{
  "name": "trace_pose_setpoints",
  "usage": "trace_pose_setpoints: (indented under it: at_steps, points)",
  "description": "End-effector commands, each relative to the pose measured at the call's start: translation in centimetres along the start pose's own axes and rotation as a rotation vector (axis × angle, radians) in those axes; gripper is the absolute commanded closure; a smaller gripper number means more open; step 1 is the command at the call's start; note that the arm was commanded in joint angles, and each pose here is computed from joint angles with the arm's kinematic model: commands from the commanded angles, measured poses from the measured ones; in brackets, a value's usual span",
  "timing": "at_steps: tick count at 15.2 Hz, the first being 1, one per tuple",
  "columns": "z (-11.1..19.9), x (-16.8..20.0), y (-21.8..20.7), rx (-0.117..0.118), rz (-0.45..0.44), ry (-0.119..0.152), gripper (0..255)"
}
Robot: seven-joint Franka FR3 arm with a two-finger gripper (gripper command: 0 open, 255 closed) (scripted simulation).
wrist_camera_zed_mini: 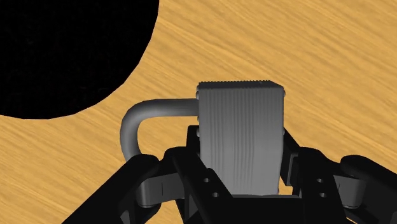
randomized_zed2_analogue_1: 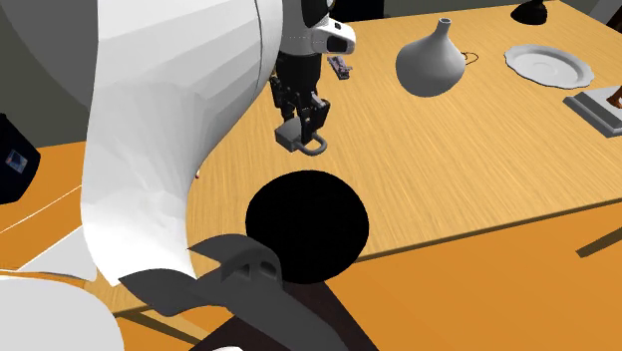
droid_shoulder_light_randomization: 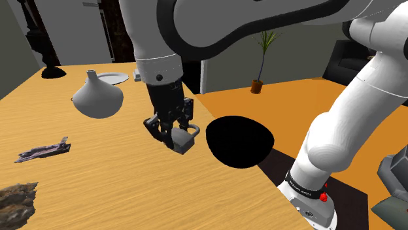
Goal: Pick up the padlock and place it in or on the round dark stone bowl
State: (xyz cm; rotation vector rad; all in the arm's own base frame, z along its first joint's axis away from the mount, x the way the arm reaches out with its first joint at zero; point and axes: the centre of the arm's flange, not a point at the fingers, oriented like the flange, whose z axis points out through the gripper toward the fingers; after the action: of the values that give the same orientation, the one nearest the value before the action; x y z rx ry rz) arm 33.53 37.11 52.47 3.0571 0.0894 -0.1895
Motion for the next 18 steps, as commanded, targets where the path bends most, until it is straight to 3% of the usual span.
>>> trace_pose_setpoints:
  at_steps: [1, 14, 18]
  points:
    - [-1.0, -0.2, 0.0, 0.000, 0.000, 0.000, 255]
    - [-7.5, -1.0, 0.5, 0.000, 0.000, 0.000, 255]
    - [-7.0, -4.3, 4.6, 0.000, 0.000, 0.000, 255]
